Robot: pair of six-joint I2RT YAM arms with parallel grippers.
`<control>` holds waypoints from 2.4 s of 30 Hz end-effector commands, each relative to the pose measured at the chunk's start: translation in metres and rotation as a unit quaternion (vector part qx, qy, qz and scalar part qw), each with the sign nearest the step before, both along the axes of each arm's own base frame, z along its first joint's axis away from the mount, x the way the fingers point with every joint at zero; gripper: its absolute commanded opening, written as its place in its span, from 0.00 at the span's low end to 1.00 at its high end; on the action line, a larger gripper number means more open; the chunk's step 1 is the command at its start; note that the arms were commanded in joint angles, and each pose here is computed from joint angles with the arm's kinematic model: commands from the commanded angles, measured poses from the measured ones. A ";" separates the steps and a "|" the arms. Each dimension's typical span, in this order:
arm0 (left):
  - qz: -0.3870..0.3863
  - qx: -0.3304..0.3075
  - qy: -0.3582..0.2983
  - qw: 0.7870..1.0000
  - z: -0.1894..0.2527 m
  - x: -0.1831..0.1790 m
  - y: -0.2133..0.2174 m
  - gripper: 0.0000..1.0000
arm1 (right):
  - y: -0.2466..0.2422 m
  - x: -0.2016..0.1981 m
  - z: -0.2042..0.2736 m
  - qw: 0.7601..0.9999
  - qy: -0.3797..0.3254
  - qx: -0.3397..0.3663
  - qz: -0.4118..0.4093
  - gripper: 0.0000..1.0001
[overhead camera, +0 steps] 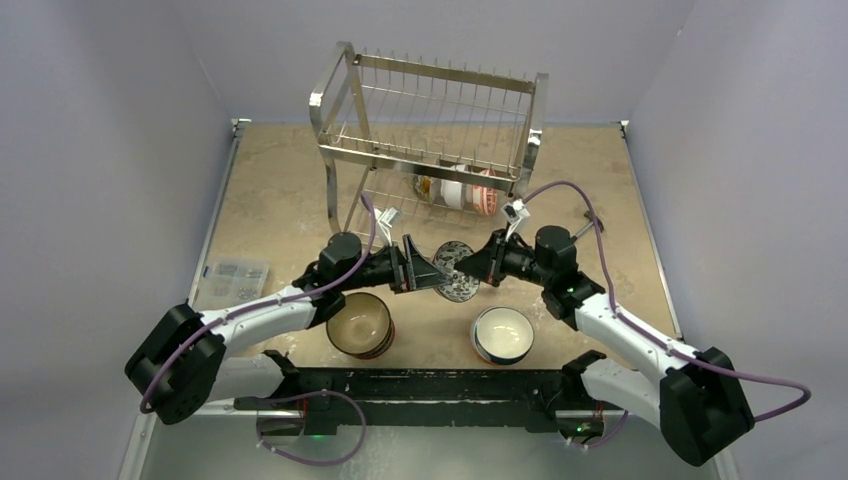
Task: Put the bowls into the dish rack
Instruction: Place the bowl in the dish rack.
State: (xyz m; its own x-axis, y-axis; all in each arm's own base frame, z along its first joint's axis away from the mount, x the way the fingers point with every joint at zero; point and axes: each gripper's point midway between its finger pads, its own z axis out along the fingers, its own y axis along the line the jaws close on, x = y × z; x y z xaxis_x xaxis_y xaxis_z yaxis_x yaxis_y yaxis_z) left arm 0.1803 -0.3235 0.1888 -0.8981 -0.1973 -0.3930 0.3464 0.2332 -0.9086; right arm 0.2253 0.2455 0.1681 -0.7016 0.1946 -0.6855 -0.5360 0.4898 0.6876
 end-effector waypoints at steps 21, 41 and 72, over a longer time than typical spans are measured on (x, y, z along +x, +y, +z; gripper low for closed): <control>0.038 -0.049 -0.023 0.998 0.025 0.019 -0.009 0.63 | 0.006 0.004 0.037 0.999 -0.038 0.037 0.009 0.00; 0.028 0.007 0.023 0.999 -0.007 0.009 -0.012 0.80 | 0.001 0.005 0.034 0.999 -0.031 0.023 -0.009 0.00; 0.104 -0.043 0.066 0.991 -0.012 0.057 0.033 0.00 | -0.037 0.026 0.032 0.989 -0.023 -0.043 -0.137 0.88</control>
